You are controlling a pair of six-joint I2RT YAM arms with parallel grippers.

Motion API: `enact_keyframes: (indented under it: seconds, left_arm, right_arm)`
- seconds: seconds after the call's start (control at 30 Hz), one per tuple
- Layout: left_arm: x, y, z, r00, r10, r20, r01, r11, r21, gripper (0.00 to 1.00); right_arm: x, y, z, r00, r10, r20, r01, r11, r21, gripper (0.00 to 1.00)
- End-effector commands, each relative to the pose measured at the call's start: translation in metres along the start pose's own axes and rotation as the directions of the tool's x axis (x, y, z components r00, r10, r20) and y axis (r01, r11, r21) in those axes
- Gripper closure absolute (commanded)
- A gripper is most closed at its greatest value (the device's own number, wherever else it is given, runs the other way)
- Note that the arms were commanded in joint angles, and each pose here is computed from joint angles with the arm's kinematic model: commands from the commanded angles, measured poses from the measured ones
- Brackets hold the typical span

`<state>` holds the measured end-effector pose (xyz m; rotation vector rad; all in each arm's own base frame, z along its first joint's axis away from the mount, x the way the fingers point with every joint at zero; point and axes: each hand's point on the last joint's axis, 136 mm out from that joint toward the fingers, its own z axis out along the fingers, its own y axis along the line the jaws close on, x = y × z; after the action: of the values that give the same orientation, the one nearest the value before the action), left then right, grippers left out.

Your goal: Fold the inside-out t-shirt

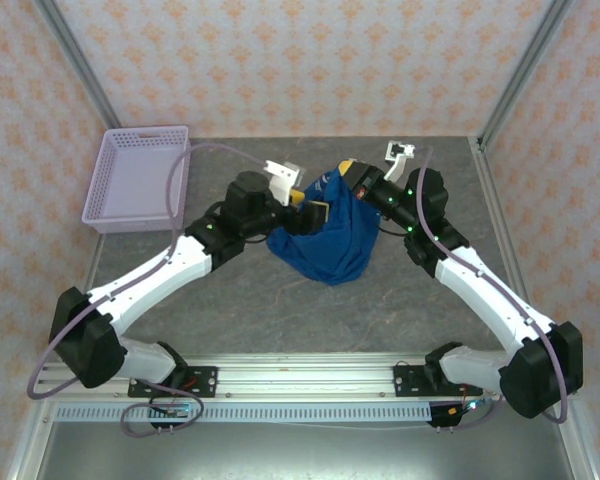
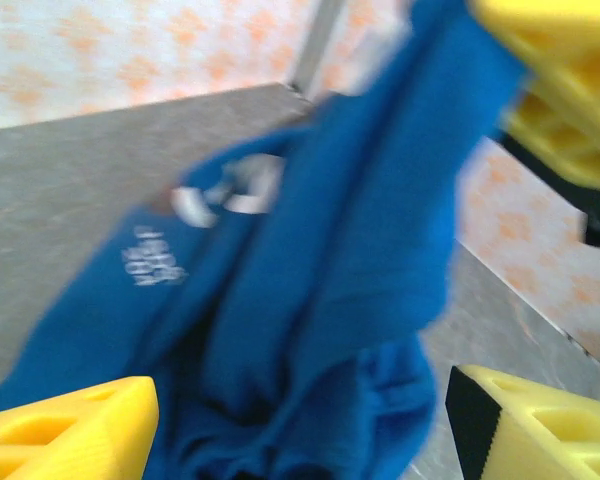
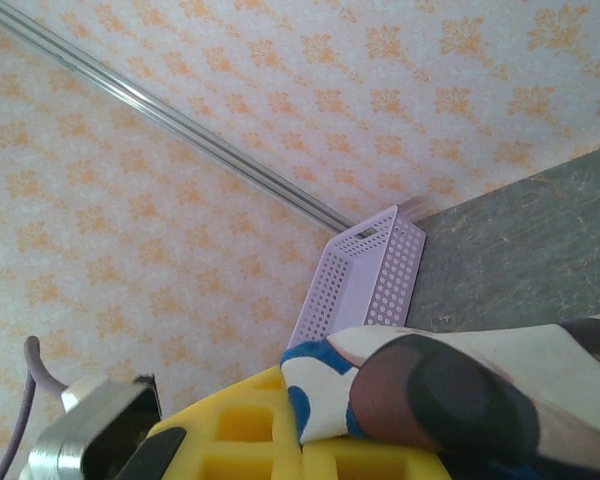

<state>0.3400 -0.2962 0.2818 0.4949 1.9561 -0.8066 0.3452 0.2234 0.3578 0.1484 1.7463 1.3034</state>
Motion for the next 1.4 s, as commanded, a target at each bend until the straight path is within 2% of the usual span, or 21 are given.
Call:
enact_keyframes:
  seconds: [0.0,0.2,0.27,0.37,0.43,0.47,0.5,0.57,0.6,0.67,0.73,0.9,1.07,1.13,1.2,1.33,1.37]
  left_arm:
    - [-0.018,-0.012,0.010,0.998,0.057,0.036,-0.059,0.996,0.062,0.24]
    - [-0.033,-0.020,0.028,0.998,0.061,0.034,-0.064,0.993,0.103,0.50]
    - [-0.039,-0.023,0.030,0.997,0.067,0.035,-0.071,0.991,0.116,0.64]
    - [-0.049,-0.027,0.026,0.996,0.069,0.050,-0.075,0.989,0.126,0.91]
    - [-0.055,-0.025,0.019,0.997,0.048,0.067,-0.056,0.992,0.116,1.00]
    - [-0.060,-0.021,0.014,0.997,0.023,0.079,-0.031,0.994,0.105,1.00]
    - [-0.066,-0.016,0.007,0.995,-0.021,0.098,0.013,0.996,0.091,1.00]
    - [-0.079,-0.010,-0.006,0.983,-0.132,0.126,0.121,0.988,0.091,1.00]
    - [-0.081,-0.010,-0.010,0.978,-0.168,0.127,0.157,0.983,0.093,1.00]
    - [-0.084,-0.012,-0.015,0.967,-0.228,0.115,0.218,0.972,0.092,1.00]
    - [-0.085,-0.010,-0.020,0.960,-0.260,0.105,0.254,0.965,0.069,1.00]
    - [-0.092,-0.010,-0.033,0.954,-0.272,0.125,0.268,0.962,0.048,1.00]
    - [-0.098,-0.017,-0.040,0.954,-0.274,0.120,0.267,0.961,0.068,1.00]
    - [-0.101,-0.019,-0.043,0.954,-0.273,0.126,0.266,0.962,0.069,1.00]
    - [-0.107,-0.020,-0.047,0.954,-0.267,0.137,0.260,0.963,0.065,1.00]
    - [-0.126,-0.026,-0.059,0.954,-0.239,0.179,0.230,0.971,0.069,1.00]
    - [-0.133,-0.027,-0.063,0.953,-0.231,0.195,0.222,0.973,0.067,1.00]
  right_arm:
    - [-0.016,0.018,-0.003,0.998,-0.014,0.062,0.018,0.998,-0.058,1.00]
    - [-0.013,0.012,-0.006,0.998,-0.010,0.059,0.013,0.999,-0.040,1.00]
    - [-0.012,0.008,-0.007,0.998,-0.018,0.060,0.020,1.000,-0.024,1.00]
    - [-0.012,0.001,-0.010,0.997,-0.048,0.060,0.047,0.999,0.026,1.00]
    - [-0.016,-0.007,-0.015,0.994,-0.091,0.060,0.085,0.991,0.103,1.00]
    - [-0.020,-0.017,-0.023,0.988,-0.143,0.052,0.130,0.971,0.200,1.00]
    - [-0.027,-0.028,-0.032,0.977,-0.209,0.043,0.186,0.934,0.304,0.95]
    - [-0.031,-0.045,-0.049,0.947,-0.319,-0.030,0.298,0.842,0.449,0.78]
    - [-0.028,-0.050,-0.054,0.931,-0.358,-0.071,0.347,0.807,0.478,0.70]
    - [-0.007,-0.055,-0.058,0.899,-0.409,-0.156,0.433,0.779,0.453,0.58]
    - [0.021,-0.055,-0.056,0.878,-0.430,-0.212,0.479,0.793,0.376,0.53]
    - [0.078,-0.054,-0.043,0.843,-0.449,-0.297,0.520,0.822,0.232,0.43]
    - [0.101,-0.065,-0.017,0.852,-0.416,-0.319,0.484,0.857,0.175,0.41]
    - [0.108,-0.066,-0.009,0.850,-0.409,-0.333,0.475,0.867,0.148,0.42]
    - [0.114,-0.069,-0.003,0.849,-0.399,-0.347,0.466,0.875,0.132,0.51]
    - [0.105,-0.067,-0.005,0.830,-0.435,-0.349,0.509,0.847,0.153,0.96]
    - [0.100,-0.069,-0.006,0.818,-0.454,-0.353,0.534,0.827,0.174,1.00]
